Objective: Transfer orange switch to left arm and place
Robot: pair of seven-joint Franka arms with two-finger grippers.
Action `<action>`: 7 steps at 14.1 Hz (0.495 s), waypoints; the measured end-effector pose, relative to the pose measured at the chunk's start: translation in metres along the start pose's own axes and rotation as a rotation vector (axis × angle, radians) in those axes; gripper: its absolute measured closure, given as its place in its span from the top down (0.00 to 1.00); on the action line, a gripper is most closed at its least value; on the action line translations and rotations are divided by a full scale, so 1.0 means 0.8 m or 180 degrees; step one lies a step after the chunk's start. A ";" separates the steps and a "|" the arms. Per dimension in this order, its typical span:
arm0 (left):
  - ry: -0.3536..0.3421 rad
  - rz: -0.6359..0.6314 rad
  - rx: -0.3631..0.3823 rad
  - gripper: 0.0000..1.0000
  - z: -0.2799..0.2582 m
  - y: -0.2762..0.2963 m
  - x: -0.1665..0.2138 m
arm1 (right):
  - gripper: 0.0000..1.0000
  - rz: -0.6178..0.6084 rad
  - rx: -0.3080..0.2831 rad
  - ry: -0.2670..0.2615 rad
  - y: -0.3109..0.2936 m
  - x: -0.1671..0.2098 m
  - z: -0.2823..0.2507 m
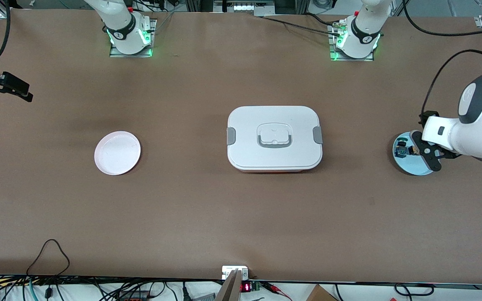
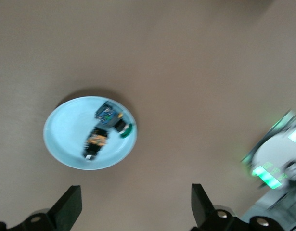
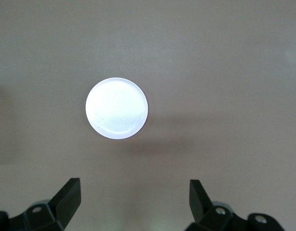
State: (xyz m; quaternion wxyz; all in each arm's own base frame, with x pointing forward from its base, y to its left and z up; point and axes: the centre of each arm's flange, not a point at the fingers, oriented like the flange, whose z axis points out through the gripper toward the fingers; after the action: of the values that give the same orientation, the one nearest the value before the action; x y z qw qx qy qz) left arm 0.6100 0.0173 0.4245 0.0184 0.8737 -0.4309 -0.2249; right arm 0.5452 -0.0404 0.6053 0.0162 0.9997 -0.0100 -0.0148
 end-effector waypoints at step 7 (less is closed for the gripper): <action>0.0429 -0.1411 0.0077 1.00 -0.120 0.111 0.053 | 1.00 0.0000 0.0005 0.0012 0.000 0.000 -0.002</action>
State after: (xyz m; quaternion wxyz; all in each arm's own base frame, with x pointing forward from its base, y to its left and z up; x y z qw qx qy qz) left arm 0.6057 -0.0865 0.5150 -0.0131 0.9602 -0.2289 -0.1594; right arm 0.5454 -0.0401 0.6072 0.0155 0.9997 -0.0100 -0.0130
